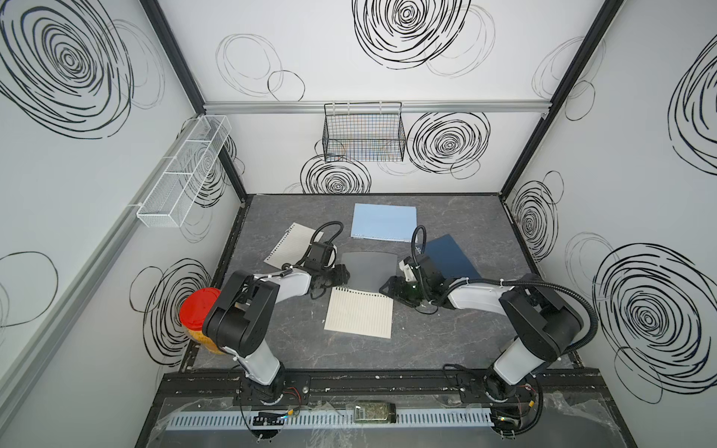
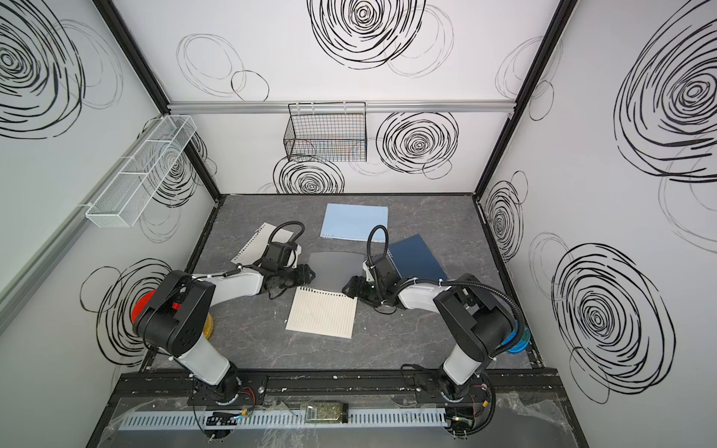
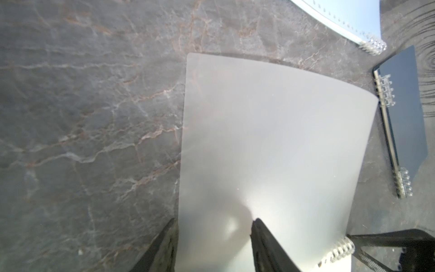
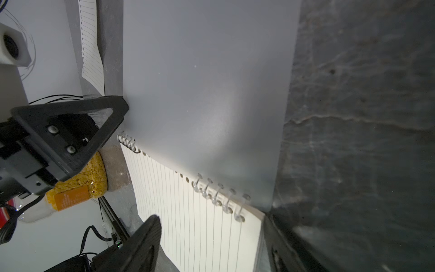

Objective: Tear off pages from different notebooks
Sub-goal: Close the notebook at the center of the board.

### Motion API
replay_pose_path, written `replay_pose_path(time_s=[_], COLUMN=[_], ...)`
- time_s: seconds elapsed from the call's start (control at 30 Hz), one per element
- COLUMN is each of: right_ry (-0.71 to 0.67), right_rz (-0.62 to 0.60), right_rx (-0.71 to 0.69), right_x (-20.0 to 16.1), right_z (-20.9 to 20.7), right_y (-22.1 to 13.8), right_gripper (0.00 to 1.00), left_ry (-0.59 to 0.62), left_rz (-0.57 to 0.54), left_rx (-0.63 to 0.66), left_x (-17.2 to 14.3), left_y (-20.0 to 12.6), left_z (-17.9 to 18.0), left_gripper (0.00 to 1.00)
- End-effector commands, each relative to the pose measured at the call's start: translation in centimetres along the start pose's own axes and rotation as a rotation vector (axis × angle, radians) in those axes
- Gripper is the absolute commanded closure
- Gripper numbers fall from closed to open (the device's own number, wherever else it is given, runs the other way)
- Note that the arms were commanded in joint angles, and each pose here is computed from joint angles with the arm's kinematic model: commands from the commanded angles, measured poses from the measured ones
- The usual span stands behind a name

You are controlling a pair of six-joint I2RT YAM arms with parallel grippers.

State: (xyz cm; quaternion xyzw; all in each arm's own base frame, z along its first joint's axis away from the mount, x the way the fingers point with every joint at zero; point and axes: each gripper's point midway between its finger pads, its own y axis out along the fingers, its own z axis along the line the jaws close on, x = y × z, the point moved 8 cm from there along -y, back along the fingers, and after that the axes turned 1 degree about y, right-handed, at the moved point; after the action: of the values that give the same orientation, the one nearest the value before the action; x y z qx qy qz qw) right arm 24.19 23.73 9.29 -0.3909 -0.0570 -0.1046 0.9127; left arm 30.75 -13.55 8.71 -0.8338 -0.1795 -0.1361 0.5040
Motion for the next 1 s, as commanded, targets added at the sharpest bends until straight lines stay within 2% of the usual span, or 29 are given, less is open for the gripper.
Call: replay_pose_path(time_s=[0.0, 0.4, 0.97], right_ry=[0.018, -0.019, -0.047], right_rz=[0.023, 0.055, 0.053], right_rx=[-0.095, -0.077, -0.074], right_x=[-0.1, 0.9, 3.2], right_z=[-1.8, -1.7, -1.1], right_y=[0.6, 1.3, 1.8], right_gripper=[0.28, 0.28, 0.29], left_ry=[-0.046, -0.050, -0.060], left_rz=[0.106, 0.036, -0.012], left_rx=[-0.042, -0.158, -0.175], left_x=[-2.3, -1.8, -1.6], left_y=[-0.8, -3.1, -5.1], left_z=[-0.3, -1.7, -1.5], left_gripper=[0.47, 0.47, 0.46])
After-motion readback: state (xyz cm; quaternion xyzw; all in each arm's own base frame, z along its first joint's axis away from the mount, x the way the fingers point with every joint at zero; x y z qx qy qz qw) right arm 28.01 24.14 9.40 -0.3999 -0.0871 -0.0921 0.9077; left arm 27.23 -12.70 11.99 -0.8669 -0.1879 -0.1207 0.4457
